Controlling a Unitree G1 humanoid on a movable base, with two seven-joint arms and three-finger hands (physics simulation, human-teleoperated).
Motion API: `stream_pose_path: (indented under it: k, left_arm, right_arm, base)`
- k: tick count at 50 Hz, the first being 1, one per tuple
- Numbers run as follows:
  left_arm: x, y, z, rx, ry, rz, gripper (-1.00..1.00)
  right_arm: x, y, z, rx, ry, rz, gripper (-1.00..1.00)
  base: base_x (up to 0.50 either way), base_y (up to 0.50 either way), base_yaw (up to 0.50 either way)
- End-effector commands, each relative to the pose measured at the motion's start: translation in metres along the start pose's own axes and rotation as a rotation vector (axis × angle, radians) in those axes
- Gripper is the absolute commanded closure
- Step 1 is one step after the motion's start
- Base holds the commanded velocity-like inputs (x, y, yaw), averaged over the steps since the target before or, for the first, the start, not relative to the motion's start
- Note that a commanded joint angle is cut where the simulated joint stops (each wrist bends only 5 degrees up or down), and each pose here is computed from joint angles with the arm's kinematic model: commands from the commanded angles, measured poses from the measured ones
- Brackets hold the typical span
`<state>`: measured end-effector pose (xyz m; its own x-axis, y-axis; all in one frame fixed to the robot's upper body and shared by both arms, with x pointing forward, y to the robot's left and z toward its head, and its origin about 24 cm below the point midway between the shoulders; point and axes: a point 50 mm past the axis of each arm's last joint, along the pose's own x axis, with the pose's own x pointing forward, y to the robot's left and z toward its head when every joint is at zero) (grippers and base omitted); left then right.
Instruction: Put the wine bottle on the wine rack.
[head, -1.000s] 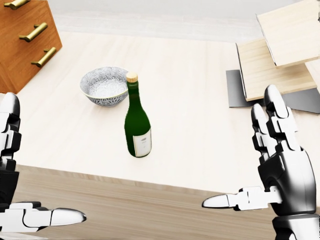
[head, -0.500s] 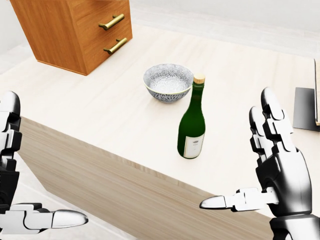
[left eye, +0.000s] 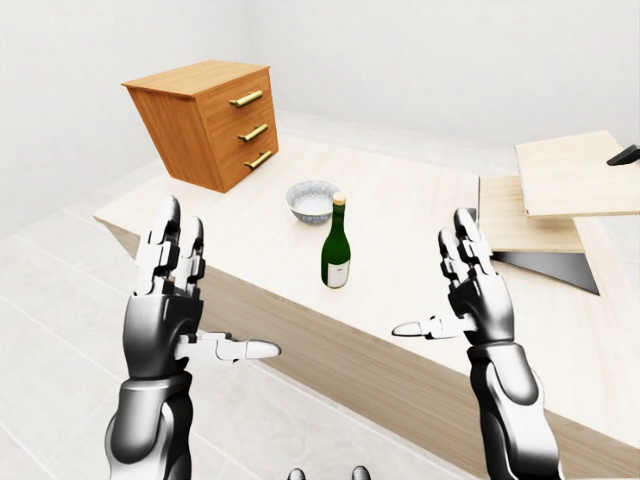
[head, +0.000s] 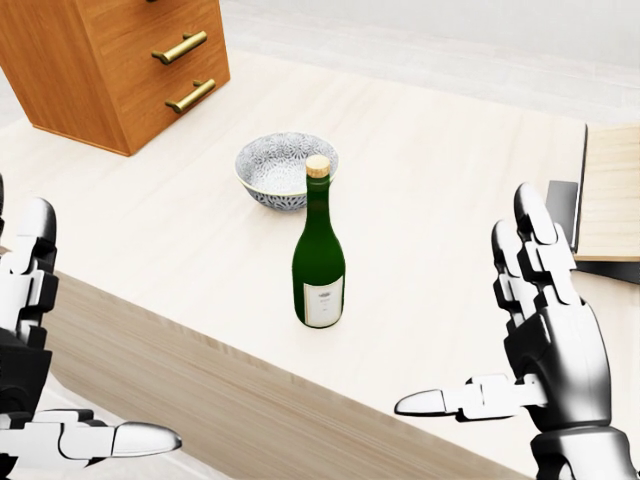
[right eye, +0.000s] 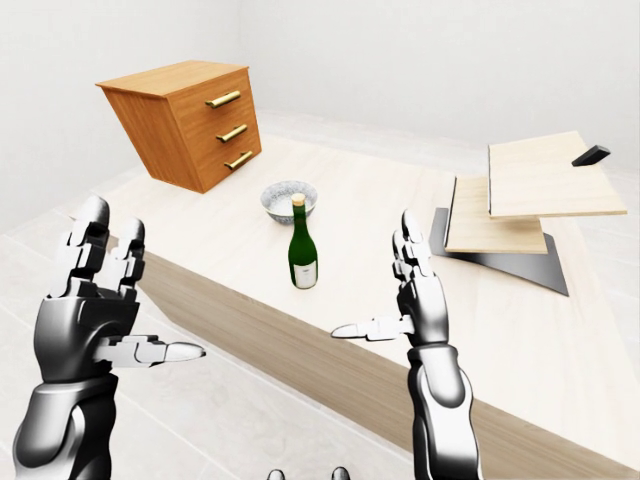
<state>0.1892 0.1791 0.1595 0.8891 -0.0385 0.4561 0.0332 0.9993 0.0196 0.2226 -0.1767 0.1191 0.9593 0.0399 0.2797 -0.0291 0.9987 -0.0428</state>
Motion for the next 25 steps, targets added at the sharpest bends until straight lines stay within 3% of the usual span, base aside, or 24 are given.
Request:
stream_pose_path:
  k: [1,4,17,25]
  left_arm:
    - [0.0004,0.0010,-0.0051,-0.006,0.020,0.004,-1.00]
    - [0.0005,0.0009,-0.0058,-0.007,0.022,0.005,-1.00]
    - [-0.0023,0.0023,-0.0137,-0.036,0.058,0.014,-1.00]
    - [-0.0018,0.0019,-0.0131,-0.036,0.054,0.012,-1.00]
  right_arm:
    - [0.0027,0.0011,-0.0051,0.016,0.017,-0.006,-1.00]
    - [0.0028,0.0023,-0.0045,0.020,0.014,0.002,-1.00]
    - [0.0068,0.0050,-0.0046,0.022,0.010,0.002,-1.00]
    - [0.0074,0.0083,-0.0078,0.048,0.020,0.028,-1.00]
  base:
    - [0.00,0.00,0.00]
    - [0.09,-0.08,0.00]
    - [0.44,-0.18,0.00]
    - [0.01,0.00,0.00]
